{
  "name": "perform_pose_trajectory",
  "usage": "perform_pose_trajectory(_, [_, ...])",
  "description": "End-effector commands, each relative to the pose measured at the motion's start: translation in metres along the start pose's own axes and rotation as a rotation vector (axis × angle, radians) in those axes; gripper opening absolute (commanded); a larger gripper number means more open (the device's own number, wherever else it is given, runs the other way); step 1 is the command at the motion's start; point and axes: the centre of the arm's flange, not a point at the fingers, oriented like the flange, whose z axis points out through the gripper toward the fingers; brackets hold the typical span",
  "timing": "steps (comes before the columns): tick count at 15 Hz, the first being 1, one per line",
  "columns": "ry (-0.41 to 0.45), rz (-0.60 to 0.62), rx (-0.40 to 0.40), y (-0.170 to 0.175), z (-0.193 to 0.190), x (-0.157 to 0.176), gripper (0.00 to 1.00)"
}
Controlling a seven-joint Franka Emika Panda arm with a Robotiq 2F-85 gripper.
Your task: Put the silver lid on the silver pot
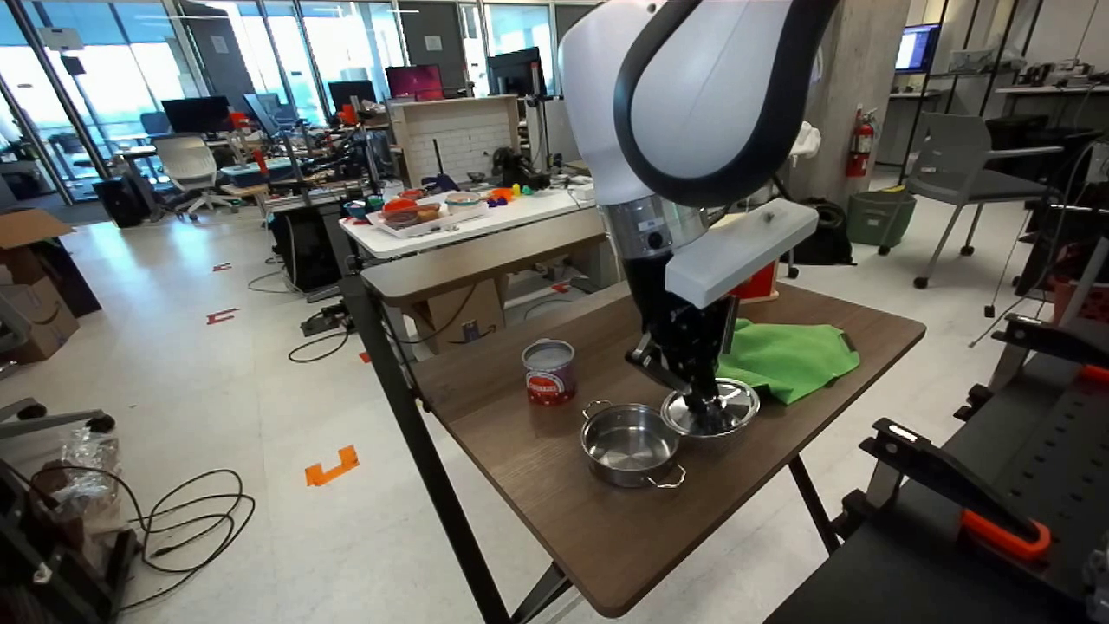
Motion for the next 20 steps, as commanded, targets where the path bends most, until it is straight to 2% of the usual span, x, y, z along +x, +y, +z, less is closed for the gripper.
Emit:
perform_pose_trajectory(1, [0.039, -0.041, 0.021, -0.015, -0.006, -0.011, 0.05])
perform_pose_trajectory(10, [0.164, -0.073, 0.107, -0.045, -0.011, -0.009, 0.05])
perform_pose_trajectory(20, [0.232, -0.087, 0.143, -0.06, -0.002, -0.002, 0.05])
